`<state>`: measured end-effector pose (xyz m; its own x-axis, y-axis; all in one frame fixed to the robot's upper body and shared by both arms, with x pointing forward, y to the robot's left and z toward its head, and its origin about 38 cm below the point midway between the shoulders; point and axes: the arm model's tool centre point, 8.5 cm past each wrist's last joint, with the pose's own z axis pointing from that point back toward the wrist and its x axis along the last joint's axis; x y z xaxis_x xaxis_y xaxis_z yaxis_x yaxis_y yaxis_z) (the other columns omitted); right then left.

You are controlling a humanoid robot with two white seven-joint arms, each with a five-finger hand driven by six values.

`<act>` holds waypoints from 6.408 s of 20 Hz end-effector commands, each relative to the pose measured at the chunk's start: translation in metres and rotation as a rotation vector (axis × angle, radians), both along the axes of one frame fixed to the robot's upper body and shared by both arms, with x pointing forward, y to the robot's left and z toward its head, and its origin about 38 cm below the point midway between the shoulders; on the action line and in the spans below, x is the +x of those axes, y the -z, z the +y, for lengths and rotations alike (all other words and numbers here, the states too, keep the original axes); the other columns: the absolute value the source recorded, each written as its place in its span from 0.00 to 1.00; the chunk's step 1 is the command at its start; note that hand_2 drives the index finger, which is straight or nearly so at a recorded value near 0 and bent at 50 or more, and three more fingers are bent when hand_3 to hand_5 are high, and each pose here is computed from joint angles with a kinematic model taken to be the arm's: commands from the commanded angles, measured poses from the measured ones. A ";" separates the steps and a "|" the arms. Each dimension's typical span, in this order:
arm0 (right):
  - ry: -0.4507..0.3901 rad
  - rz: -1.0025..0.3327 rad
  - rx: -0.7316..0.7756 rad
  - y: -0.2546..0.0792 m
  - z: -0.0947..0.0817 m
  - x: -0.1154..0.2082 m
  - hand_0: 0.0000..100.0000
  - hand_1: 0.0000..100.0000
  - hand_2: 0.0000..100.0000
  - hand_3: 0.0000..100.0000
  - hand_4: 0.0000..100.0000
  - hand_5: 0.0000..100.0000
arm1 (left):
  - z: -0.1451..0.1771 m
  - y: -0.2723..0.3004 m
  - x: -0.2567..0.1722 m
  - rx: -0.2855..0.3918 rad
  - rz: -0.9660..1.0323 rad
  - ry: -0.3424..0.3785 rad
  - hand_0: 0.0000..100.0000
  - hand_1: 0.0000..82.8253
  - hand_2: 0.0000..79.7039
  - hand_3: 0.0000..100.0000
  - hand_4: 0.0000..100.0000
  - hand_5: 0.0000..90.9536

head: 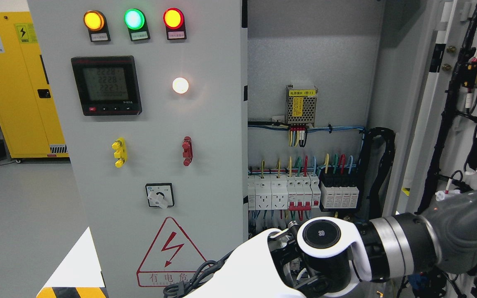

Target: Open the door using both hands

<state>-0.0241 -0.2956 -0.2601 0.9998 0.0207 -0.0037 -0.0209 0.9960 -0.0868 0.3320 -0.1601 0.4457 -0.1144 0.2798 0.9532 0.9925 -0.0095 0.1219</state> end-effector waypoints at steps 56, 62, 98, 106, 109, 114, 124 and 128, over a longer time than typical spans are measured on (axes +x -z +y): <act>0.010 -0.014 0.010 0.001 0.007 0.005 0.20 0.12 0.00 0.00 0.00 0.00 | 0.440 0.699 -0.376 1.297 1.641 -1.036 0.00 0.00 0.00 0.00 0.00 0.00; 0.007 -0.015 0.007 0.001 0.005 0.006 0.20 0.12 0.00 0.00 0.00 0.00 | 0.446 0.699 -0.376 1.322 1.635 -1.084 0.00 0.00 0.00 0.00 0.00 0.00; -0.204 -1.742 0.468 -0.382 0.143 0.245 0.20 0.12 0.00 0.00 0.00 0.00 | 0.457 0.701 -0.334 1.267 1.460 -1.240 0.00 0.00 0.00 0.00 0.00 0.00; -0.257 -2.040 0.488 -0.454 0.153 0.305 0.20 0.12 0.00 0.00 0.00 0.00 | 0.456 0.701 -0.335 1.273 1.455 -1.228 0.00 0.00 0.00 0.00 0.00 0.00; -0.273 -2.076 0.493 -0.477 0.159 0.326 0.20 0.12 0.00 0.00 0.00 0.00 | 0.457 0.701 -0.334 1.274 1.455 -1.229 0.00 0.00 0.00 0.00 0.00 0.00; -0.294 -2.075 0.477 -0.502 0.166 0.368 0.20 0.12 0.00 0.00 0.00 0.00 | 0.455 0.701 -0.334 1.270 1.455 -1.226 0.00 0.00 0.00 0.00 0.00 0.00; -0.328 -1.995 0.450 -0.550 0.190 0.447 0.20 0.12 0.00 0.00 0.00 0.00 | 0.453 0.701 -0.332 1.263 1.457 -1.226 0.00 0.00 0.00 0.00 0.00 0.00; -0.315 -1.949 0.441 -0.555 0.194 0.471 0.20 0.12 0.00 0.00 0.00 0.00 | 0.452 0.701 -0.332 1.264 1.456 -1.227 0.00 0.00 0.00 0.00 0.00 0.00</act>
<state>0.4093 -0.1175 0.2775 -0.4050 -0.1186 0.9066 -0.3576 0.9331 -0.0376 -0.0121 0.2935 -0.2555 0.9956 0.0334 0.0872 -0.0318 0.9993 -0.0196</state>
